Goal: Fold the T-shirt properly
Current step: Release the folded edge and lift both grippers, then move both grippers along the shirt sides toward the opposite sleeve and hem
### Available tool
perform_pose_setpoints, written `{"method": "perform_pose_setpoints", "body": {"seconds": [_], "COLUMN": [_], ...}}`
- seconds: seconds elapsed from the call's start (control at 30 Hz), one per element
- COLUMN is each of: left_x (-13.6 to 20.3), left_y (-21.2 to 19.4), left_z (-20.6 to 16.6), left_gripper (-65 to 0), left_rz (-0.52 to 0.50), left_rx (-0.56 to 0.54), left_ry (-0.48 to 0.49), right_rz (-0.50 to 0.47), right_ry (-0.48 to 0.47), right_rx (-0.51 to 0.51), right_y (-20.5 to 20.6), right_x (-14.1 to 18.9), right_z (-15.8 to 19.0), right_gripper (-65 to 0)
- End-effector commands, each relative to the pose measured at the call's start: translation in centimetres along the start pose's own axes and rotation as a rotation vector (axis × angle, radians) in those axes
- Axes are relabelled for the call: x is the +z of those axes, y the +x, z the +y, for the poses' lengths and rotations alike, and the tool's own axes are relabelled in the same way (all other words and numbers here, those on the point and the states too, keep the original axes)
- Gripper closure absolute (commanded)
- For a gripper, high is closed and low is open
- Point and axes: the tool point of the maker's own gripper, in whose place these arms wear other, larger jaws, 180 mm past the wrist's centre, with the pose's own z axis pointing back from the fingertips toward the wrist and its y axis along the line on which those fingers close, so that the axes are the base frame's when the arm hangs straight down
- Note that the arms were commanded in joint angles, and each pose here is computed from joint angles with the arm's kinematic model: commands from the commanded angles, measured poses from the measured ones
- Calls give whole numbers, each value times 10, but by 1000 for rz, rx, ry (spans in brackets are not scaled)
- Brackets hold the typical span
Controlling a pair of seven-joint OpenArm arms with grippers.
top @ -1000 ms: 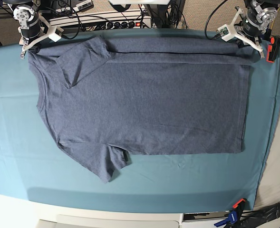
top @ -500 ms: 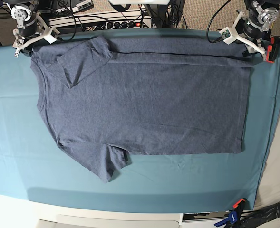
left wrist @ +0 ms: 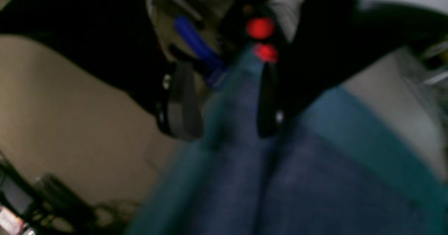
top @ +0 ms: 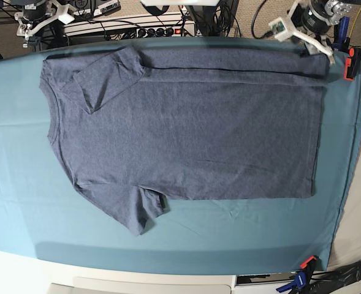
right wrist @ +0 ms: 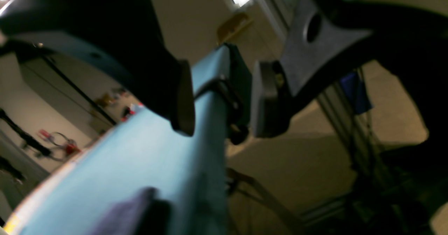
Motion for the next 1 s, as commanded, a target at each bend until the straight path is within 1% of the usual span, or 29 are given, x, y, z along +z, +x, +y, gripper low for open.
{"method": "perform_pose_setpoints", "body": {"seconds": [0.0,0.1,0.17,0.27,0.3,0.37,0.43,0.5,0.63,0.67,0.73,0.8,0.9,0.97], "left_x": [7,13,13,15,15,17,20,26,38,40,45,37,17,2], "left_y": [4,2,-6,-12,-12,-8,2,17,52,58,68,62,37,21], "left_z": [6,20,32,67,80,105,131,153,181,185,192,200,210,212], "left_gripper": [-302,-300,-300,-300,-300,-300,-300,-300,-300,-300,-300,-300,-300,-300], "left_rz": [-7,13,37,39,28,-20,-96,-193,-380,-411,-463,-464,-428,-410], "left_rx": [-3,2,17,43,62,111,175,232,308,315,321,355,445,503], "left_ry": [13,54,85,177,207,248,276,289,284,277,280,278,263,229], "right_rz": [-3,-17,-9,-8,-8,-2,-18,-39,-145,-163,-183,-192,-184,-177], "right_ry": [-72,-197,-286,-436,-499,-621,-714,-772,-893,-914,-918,-896,-818,-741], "right_rx": [1,-37,-87,-183,-218,-312,-438,-564,-834,-901,-1027,-1122,-1261,-1344], "right_y": [1,10,12,10,7,-3,-14,-27,-37,-38,-41,-43,-50,-53], "right_x": [6,23,33,50,55,67,76,76,81,82,74,55,14,-18], "right_z": [-19,-52,-78,-125,-145,-186,-221,-244,-285,-290,-291,-286,-272,-261], "right_gripper": [-276,-275,-274,-274,-274,-274,-274,-274,-274,-274,-274,-274,-274,-274]}}
